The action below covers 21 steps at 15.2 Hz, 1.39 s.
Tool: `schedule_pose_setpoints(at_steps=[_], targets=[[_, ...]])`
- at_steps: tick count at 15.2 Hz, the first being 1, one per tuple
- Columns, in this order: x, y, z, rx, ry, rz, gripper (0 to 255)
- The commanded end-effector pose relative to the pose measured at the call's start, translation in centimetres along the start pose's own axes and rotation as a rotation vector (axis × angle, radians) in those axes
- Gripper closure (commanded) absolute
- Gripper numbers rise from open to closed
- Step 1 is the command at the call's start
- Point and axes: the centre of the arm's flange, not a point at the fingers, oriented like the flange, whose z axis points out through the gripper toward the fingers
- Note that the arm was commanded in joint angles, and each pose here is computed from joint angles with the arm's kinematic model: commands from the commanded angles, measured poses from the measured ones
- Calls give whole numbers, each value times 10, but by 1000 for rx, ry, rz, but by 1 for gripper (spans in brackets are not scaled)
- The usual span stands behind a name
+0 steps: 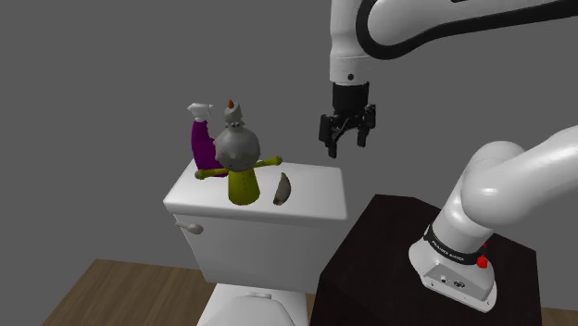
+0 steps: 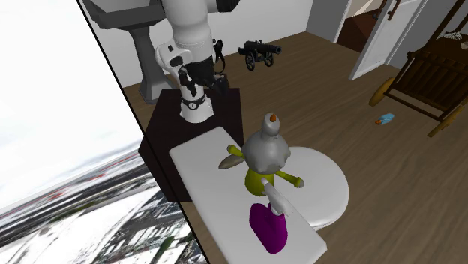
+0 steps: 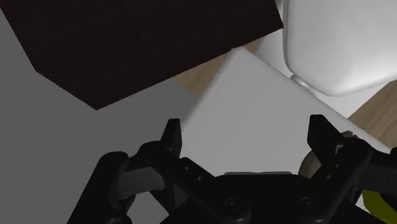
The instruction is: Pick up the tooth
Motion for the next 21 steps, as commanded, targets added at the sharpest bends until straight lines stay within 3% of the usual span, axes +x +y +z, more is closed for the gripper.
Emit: schedule_pose_setpoints(at_steps=[1, 14, 21], targets=[[7, -18, 12, 2, 22, 90, 0], [98, -128, 94, -6, 152, 631, 0], [105, -129, 126, -6, 152, 635, 0]])
